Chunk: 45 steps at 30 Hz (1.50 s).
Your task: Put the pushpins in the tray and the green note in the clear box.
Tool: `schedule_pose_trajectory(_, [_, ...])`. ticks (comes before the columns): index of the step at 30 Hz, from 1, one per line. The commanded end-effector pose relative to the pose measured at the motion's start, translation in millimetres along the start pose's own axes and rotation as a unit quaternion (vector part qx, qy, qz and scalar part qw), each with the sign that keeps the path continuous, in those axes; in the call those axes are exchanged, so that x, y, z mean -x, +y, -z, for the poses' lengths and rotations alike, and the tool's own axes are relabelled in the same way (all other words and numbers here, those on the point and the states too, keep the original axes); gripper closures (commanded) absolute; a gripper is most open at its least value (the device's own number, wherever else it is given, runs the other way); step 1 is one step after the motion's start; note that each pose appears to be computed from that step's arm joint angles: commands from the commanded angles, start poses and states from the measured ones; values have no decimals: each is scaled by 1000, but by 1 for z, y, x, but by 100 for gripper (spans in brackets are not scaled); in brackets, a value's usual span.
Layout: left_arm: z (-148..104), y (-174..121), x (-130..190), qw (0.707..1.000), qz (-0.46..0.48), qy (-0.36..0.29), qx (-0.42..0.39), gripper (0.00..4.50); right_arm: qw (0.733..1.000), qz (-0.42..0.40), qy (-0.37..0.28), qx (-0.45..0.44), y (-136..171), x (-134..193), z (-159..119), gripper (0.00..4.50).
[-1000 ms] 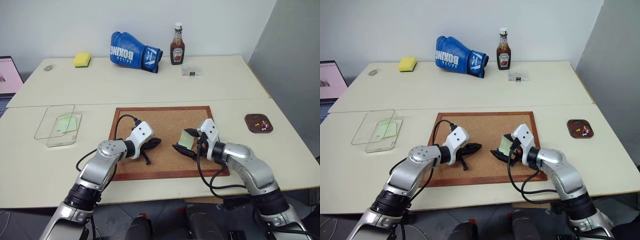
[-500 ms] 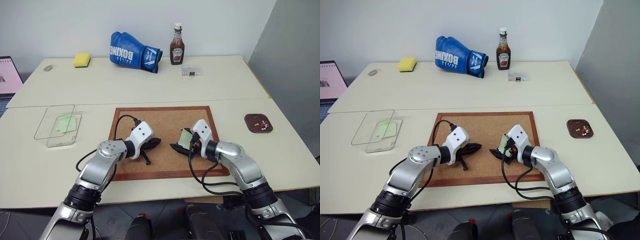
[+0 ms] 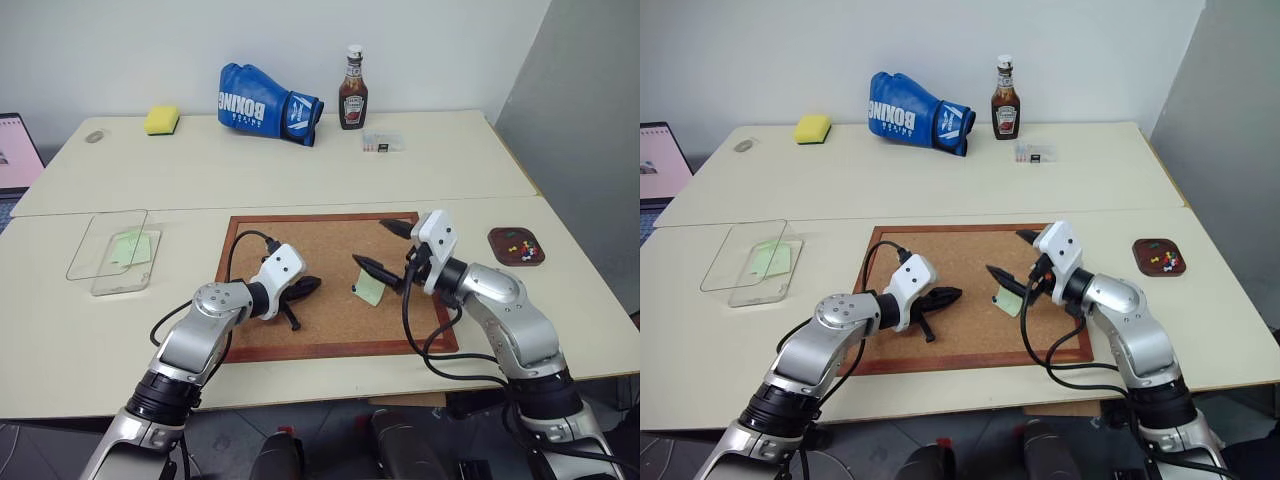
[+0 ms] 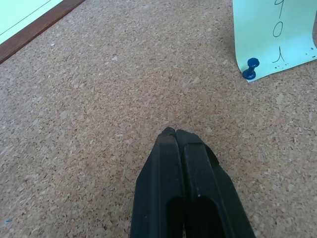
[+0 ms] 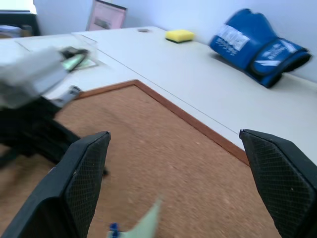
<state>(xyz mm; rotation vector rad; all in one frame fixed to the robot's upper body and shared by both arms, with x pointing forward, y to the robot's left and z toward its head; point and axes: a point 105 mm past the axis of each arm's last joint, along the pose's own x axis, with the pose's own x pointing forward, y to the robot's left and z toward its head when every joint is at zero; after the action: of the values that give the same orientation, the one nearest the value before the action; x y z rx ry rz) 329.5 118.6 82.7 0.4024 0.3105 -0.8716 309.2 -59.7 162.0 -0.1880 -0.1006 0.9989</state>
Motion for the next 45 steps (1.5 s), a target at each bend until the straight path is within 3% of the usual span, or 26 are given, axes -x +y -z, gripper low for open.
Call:
schedule_pose_trajectory(1, [35, -4, -2, 998, 4, 64, 28, 450, 998, -52, -19, -12, 23, -5, -11, 7])
schedule_pose_trajectory(14, [37, -3, 3, 997, 1, 69, 26, 450, 997, -50, 50, -26, 25, -31, 46, 7])
schedule_pose_trajectory(24, [37, -3, 3, 997, -2, 68, 29, 450, 996, -37, 77, -22, 19, -32, 63, 7])
schedule_pose_trajectory(45, [34, -4, -1, 998, 2, 64, 28, 450, 995, -10, 102, -10, 8, -30, 74, 374])
